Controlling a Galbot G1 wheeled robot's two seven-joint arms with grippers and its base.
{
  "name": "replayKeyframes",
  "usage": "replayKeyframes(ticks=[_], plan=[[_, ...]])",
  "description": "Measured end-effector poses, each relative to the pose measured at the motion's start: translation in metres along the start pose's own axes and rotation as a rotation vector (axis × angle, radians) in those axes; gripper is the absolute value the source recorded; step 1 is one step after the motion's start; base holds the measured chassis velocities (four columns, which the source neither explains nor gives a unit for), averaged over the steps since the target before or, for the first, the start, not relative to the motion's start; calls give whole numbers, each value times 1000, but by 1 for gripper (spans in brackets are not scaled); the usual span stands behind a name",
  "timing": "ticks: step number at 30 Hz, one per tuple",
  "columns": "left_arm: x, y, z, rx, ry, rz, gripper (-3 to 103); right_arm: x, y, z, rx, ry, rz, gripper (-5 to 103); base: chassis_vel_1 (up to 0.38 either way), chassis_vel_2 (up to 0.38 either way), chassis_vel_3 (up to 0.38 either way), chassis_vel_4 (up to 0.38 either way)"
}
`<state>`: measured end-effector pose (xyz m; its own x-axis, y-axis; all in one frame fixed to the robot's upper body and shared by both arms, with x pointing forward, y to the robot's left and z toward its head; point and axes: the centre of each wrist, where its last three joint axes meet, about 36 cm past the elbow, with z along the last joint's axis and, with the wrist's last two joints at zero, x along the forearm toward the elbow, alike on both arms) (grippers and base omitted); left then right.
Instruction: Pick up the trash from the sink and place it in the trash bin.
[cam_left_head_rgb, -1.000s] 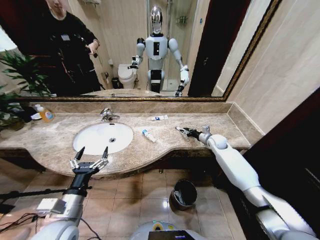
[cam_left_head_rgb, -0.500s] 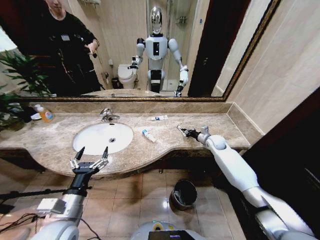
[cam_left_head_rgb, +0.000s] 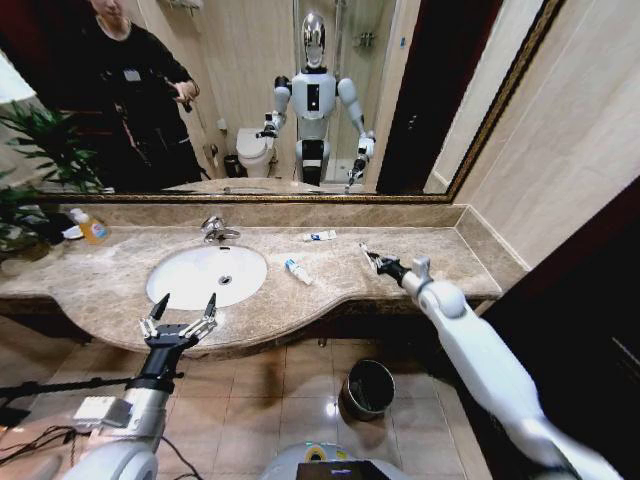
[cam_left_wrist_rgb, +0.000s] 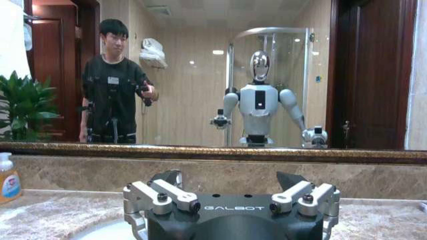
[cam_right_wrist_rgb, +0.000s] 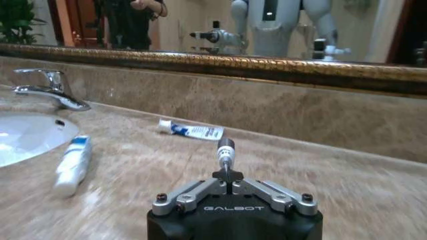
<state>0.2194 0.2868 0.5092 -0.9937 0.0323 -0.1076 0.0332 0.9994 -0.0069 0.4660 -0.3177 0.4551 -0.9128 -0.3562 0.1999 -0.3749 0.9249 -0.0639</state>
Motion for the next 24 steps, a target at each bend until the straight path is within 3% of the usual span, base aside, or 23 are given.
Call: replayKeyframes(ticks=[4, 13, 19, 21, 24], plan=[[0, 0, 0, 0, 0, 0, 100, 39, 24, 17, 12, -9, 12, 0, 0, 0, 0, 0], [0, 0, 0, 0, 0, 0, 100, 117, 68, 87, -36, 71, 43, 0, 0, 0, 0, 0], [0, 0, 0, 0, 0, 0, 100, 134, 78, 144, -64, 159, 78, 0, 0, 0, 0, 0], [0, 0, 0, 0, 0, 0, 100, 138, 80, 189, -62, 198, 105, 0, 0, 0, 0, 0], [0, 0, 0, 0, 0, 0, 100, 139, 81, 215, -64, 229, 123, 0, 0, 0, 0, 0]])
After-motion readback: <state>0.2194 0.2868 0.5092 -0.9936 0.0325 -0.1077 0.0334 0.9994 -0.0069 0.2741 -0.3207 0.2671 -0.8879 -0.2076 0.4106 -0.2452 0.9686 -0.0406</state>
